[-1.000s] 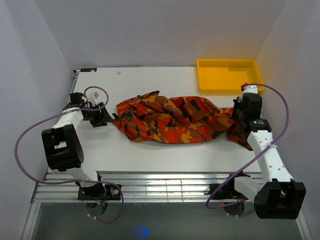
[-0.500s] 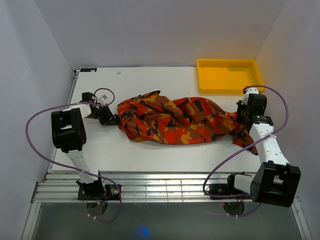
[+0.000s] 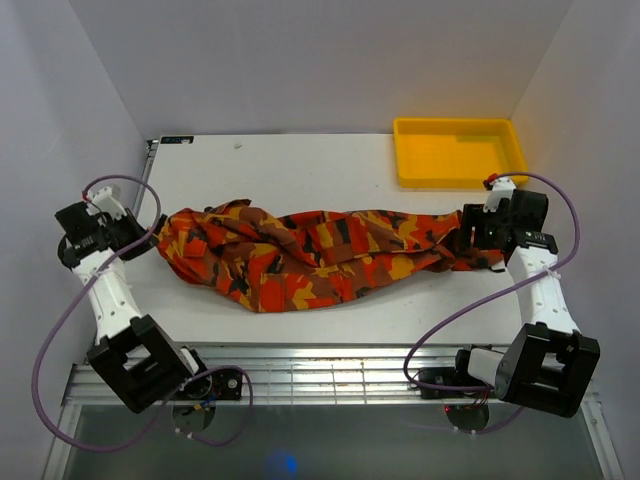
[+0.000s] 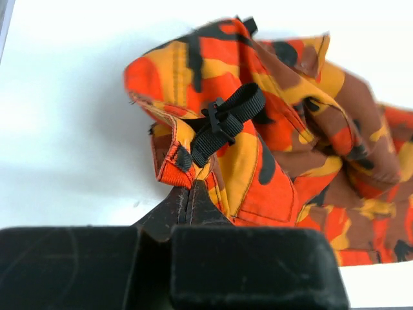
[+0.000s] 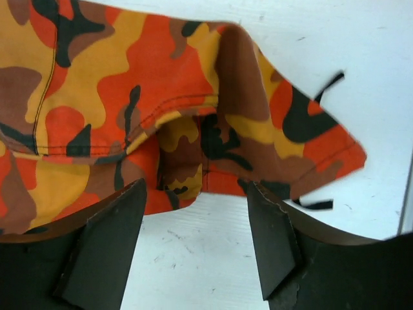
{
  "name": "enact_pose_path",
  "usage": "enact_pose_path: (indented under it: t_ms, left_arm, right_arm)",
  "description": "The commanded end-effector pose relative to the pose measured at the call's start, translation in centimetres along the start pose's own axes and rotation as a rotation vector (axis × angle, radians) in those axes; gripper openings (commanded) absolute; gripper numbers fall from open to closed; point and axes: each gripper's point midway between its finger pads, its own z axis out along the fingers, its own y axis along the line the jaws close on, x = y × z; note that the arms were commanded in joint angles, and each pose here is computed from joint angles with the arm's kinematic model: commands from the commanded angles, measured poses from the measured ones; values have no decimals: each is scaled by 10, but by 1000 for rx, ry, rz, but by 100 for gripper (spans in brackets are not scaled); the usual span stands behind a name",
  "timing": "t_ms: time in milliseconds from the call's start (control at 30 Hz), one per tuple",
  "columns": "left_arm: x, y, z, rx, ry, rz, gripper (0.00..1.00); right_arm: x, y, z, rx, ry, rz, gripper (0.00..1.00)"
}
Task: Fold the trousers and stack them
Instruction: Flatten the trousers out
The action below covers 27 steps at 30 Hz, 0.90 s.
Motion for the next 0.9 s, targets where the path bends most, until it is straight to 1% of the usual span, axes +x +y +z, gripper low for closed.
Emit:
enact_pose_path:
  t_ms: [0,33,67,100,133,167,233,367,467,500,533,567,600,633,667,700,733,767,800,833,867]
  left_arm:
    - [56,21,-9,-111,133,64,0]
    - [53,30,-12,-161,132,87,0]
    - [53,33,-12,-175,139,99,0]
    - [56,34,-13,-176,159,100,0]
    - [60,38,-9,-178,192,89,0]
    - [59,38,-9,-172,206,93,0]
    - [64,34,-3,-125,248,72,0]
    - [41,18,-4,-25,184,89,0]
    - [5,9,-8,-1,112,103,0]
    - [2,8,-8,-1,115,88,0]
    - [-2,9,-8,-6,115,82,0]
    - [-5,11,-6,-7,121,74,0]
    - [-9,14,-3,-12,137,58,0]
    - [-11,14,-1,-7,144,47,0]
    - [-12,13,1,4,151,40,0]
    - [-12,12,2,18,163,30,0]
    - [-16,11,6,35,167,21,0]
    - [-17,10,7,42,172,14,0]
    - [-16,10,7,48,184,3,0]
    - [-19,9,9,64,192,-4,0]
    - [-19,9,10,68,196,-8,0]
  right_arm:
    - [-9,12,-6,-90,15,-44,69]
    - [-7,12,-6,-100,24,-84,66]
    - [-5,10,-6,-100,42,-98,43]
    - [-7,8,-8,-90,46,-116,28]
    - [-2,5,-8,-84,69,-144,16]
    - [-1,3,-10,-78,70,-165,8]
    - [2,3,-13,-85,70,-197,8]
    - [-12,12,-27,-127,-20,-261,8]
    - [-32,13,-33,-122,-89,-261,8]
    - [-32,15,-33,-141,-80,-278,8]
    - [-39,19,-37,-172,-83,-314,12]
    - [-34,33,-37,-271,-73,-349,21]
    - [-15,40,-41,-346,-30,-479,25]
    - [-11,41,-41,-363,-37,-537,31]
    - [6,43,-40,-380,-32,-600,47]
    - [17,43,-38,-392,-34,-677,53]
    - [24,41,-34,-405,-54,-848,63]
    - [48,43,-31,-432,-39,-911,77]
    - [56,43,-29,-444,-43,-979,82]
    - [61,43,-26,-455,-64,-1095,88]
    - [66,44,-24,-465,-74,-1137,92]
